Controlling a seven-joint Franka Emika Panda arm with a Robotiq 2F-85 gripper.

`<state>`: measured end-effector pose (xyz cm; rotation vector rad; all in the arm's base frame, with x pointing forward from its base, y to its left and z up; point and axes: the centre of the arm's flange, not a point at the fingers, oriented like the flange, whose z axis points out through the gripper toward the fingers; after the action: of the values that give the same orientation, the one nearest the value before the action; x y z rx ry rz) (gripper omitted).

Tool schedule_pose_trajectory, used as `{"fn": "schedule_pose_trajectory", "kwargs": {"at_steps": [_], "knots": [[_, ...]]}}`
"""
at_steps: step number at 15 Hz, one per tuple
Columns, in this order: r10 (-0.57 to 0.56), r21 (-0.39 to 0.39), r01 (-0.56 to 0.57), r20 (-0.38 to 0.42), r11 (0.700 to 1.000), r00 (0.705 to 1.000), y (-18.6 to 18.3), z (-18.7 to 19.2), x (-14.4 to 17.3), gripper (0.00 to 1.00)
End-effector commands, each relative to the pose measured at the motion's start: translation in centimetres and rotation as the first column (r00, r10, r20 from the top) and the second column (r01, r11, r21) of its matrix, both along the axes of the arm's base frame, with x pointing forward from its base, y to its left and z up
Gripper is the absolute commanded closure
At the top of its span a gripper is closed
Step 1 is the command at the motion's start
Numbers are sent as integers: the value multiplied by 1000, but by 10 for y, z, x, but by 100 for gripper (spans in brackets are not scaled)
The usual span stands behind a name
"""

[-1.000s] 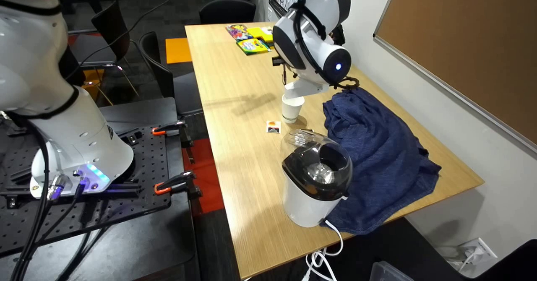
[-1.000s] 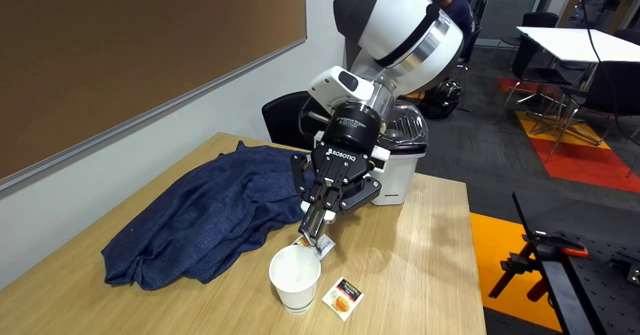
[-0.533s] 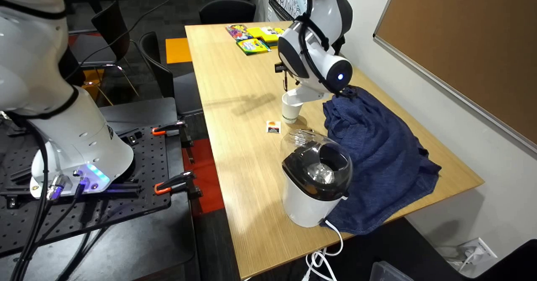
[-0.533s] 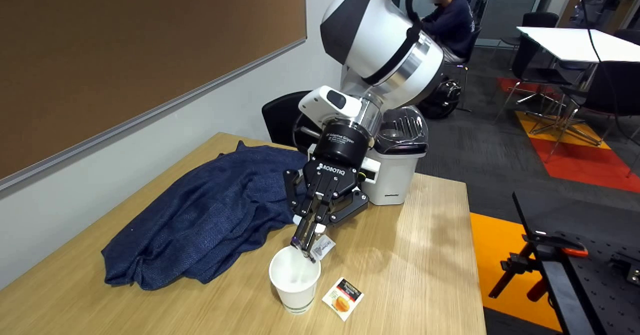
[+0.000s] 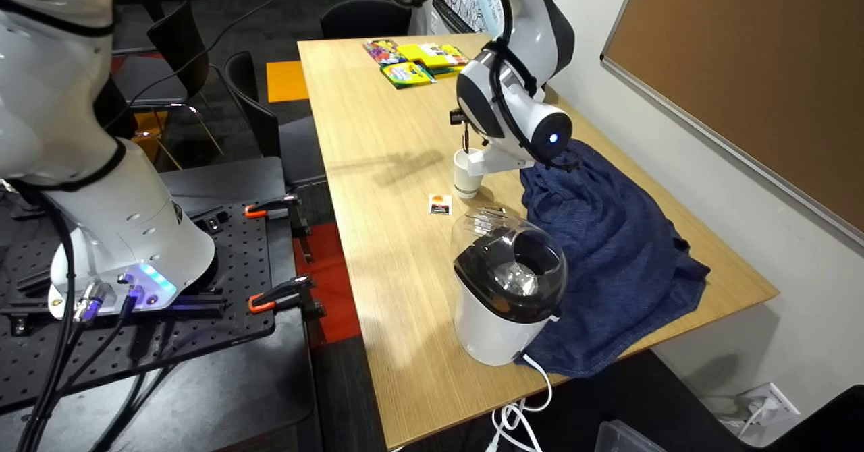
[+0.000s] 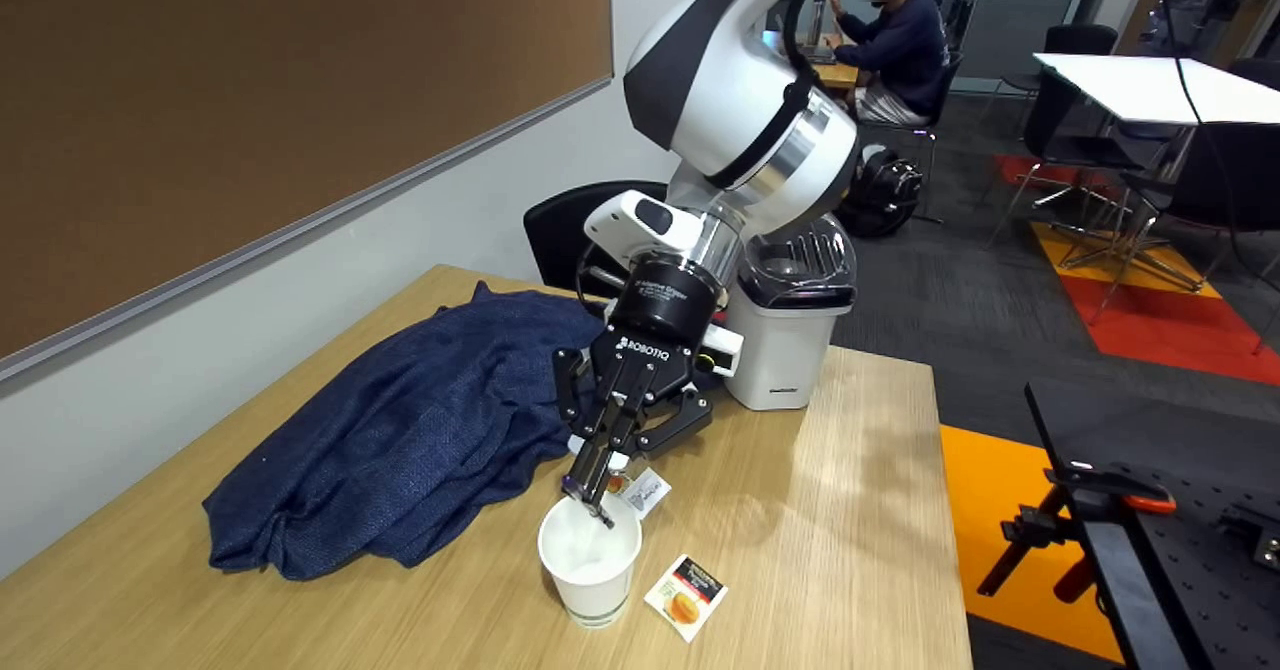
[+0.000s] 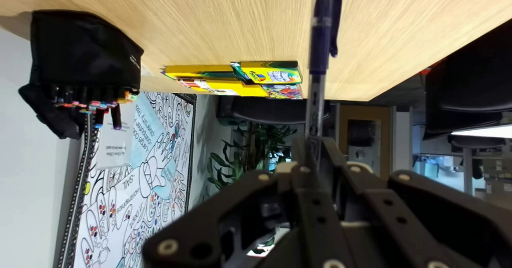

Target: Put the pen in the cup

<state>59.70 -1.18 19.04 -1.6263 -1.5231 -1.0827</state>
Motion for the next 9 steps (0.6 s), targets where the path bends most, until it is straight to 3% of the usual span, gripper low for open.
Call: {"fn": "schedule_pose_trajectory", "kwargs": {"at_steps": [1,9], "knots": [[-10,41,9,8,999,1000,-6,-12,14,97],[-14,41,15,-25,999,1000,-8,-37,21,97]]}}
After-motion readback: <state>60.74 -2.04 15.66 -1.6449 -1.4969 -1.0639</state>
